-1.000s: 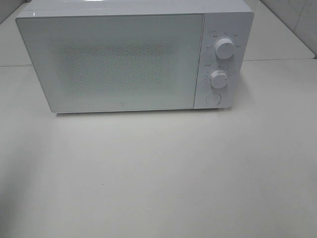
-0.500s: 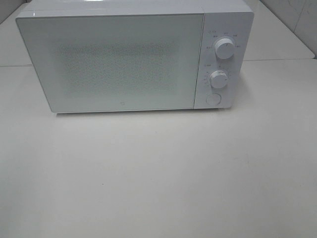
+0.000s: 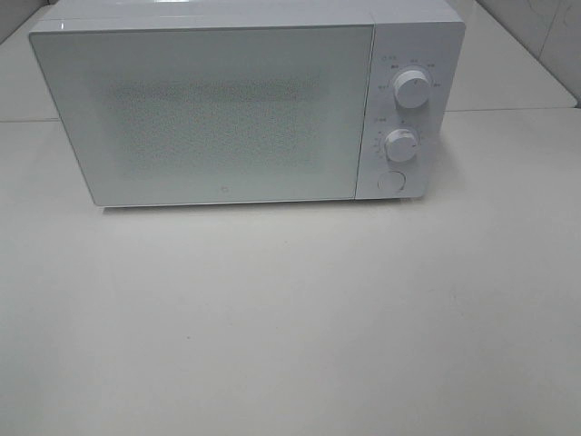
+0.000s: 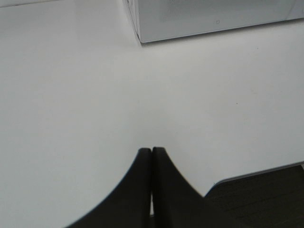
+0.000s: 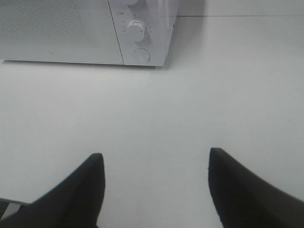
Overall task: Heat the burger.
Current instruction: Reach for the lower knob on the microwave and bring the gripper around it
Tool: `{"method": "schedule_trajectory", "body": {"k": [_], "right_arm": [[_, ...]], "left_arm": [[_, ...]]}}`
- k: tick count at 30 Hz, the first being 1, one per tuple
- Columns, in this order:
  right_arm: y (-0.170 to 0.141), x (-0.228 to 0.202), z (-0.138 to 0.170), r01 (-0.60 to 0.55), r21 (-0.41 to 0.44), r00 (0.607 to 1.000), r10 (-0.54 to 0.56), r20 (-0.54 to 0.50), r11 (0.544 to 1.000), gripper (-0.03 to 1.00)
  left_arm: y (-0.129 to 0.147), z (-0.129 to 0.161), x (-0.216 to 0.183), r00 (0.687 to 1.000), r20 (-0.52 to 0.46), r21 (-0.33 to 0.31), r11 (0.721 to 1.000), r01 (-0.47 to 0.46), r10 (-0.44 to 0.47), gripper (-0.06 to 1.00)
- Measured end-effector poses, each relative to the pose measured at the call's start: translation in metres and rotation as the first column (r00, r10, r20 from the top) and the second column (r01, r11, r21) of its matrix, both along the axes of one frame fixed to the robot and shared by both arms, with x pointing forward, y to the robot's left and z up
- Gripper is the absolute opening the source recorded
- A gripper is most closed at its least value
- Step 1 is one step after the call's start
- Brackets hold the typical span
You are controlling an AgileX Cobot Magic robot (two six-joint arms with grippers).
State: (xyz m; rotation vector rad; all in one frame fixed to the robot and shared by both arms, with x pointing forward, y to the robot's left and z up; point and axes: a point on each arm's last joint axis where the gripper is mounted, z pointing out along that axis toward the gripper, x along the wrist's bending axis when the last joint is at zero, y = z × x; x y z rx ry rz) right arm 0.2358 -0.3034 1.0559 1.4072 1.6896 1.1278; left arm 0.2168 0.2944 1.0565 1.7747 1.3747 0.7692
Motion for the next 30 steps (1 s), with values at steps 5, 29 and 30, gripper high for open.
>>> {"method": "schedule_trajectory", "body": {"k": [5, 29, 30], "right_arm": [[0.0, 0.0, 0.0, 0.0, 0.0, 1.0, 0.0, 0.0, 1.0, 0.6], [0.0, 0.0, 0.0, 0.0, 0.0, 1.0, 0.0, 0.0, 1.0, 0.6], [0.0, 0.0, 0.0, 0.0, 0.0, 1.0, 0.0, 0.0, 1.0, 0.6]], "left_arm": [[0.0, 0.0, 0.003, 1.0, 0.027, 0.0, 1.0, -0.008, 0.008, 0.0], [0.0, -0.002, 0.019, 0.996, 0.086, -0.003, 1.0, -0.027, 0.027, 0.0], [0.0, -0.002, 0.019, 0.996, 0.085, -0.003, 1.0, -0.027, 0.027, 0.0]]}}
